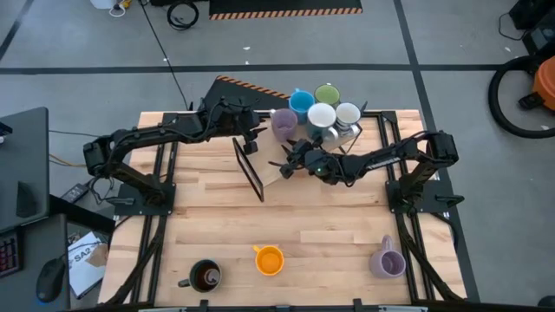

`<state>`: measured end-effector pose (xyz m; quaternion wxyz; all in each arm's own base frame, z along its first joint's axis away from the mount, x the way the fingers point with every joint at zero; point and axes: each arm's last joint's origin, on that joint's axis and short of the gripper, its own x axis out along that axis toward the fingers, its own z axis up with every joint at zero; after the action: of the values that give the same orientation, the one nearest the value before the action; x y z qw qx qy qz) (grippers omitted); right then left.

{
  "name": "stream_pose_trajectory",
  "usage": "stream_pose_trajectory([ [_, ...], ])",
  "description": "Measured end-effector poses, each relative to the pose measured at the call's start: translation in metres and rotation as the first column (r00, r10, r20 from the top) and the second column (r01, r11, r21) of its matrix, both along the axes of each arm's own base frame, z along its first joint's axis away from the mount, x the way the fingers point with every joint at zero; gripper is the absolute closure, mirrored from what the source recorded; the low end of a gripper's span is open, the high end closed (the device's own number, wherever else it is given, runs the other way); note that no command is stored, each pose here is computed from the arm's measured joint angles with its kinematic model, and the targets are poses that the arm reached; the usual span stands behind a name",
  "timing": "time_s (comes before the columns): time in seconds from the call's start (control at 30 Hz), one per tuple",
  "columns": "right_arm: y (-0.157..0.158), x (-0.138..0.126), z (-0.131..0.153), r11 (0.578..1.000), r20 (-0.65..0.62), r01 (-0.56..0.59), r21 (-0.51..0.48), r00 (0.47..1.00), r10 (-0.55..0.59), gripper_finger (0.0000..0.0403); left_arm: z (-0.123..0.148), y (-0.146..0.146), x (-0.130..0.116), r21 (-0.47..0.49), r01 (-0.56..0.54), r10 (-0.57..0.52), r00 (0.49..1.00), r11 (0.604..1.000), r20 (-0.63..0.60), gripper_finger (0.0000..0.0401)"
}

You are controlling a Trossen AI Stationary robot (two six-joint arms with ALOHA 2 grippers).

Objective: Place coffee mugs
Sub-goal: Put the left purple mug on the shelf, then put the purple mug on the shelf

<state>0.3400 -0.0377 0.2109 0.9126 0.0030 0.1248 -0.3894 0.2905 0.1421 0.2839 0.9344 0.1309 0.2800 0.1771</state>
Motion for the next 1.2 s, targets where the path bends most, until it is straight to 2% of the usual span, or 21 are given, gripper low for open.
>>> stream_pose_trajectory([
  [0.1, -0.004, 0.0, 0.001, 1.0, 0.005, 0.01, -0.001, 1.0, -0.01, 0.0282, 0.0, 0.0, 0.0, 0.0, 0.0, 0.0, 1.0, 1.0, 0.0, 0.0275],
  [0.3, 0.0, 0.001, 0.001, 0.999, 0.02, -0.04, 0.018, 0.999, 0.04, 0.0282, 0.0, 0.0, 0.0, -0.008, -0.004, 0.004, 1.0, 1.0, 0.001, 0.0275],
  [0.6, 0.051, -0.005, 0.016, 0.987, 0.06, -0.158, 0.018, 0.986, 0.156, 0.0282, 0.003, -0.004, -0.009, -0.027, 0.016, -0.017, 0.999, 1.0, -0.034, 0.0275],
  [0.67, 0.062, -0.011, 0.028, 0.984, 0.067, -0.177, 0.004, 0.982, 0.176, 0.0282, 0.011, -0.005, -0.012, -0.018, 0.04, -0.04, 0.999, 0.999, -0.004, 0.0275],
  [0.83, 0.07, -0.025, 0.084, 0.984, 0.057, -0.17, -0.056, 0.983, 0.173, 0.0289, 0.026, -0.002, -0.025, -0.006, 0.054, -0.054, 0.997, 0.999, 0.054, 0.0275],
  [1.0, 0.055, -0.037, 0.131, 0.981, 0.0, -0.147, -0.128, 0.989, 0.148, 0.0298, 0.028, 0.009, -0.03, -0.003, 0.01, -0.01, 0.997, 1.0, 0.08, 0.0275],
  [1.2, 0.028, -0.044, 0.162, 0.979, -0.101, -0.153, -0.136, 0.985, 0.141, 0.0301, 0.028, 0.011, -0.031, -0.011, 0.013, -0.012, 0.996, 1.0, 0.092, 0.0275],
])
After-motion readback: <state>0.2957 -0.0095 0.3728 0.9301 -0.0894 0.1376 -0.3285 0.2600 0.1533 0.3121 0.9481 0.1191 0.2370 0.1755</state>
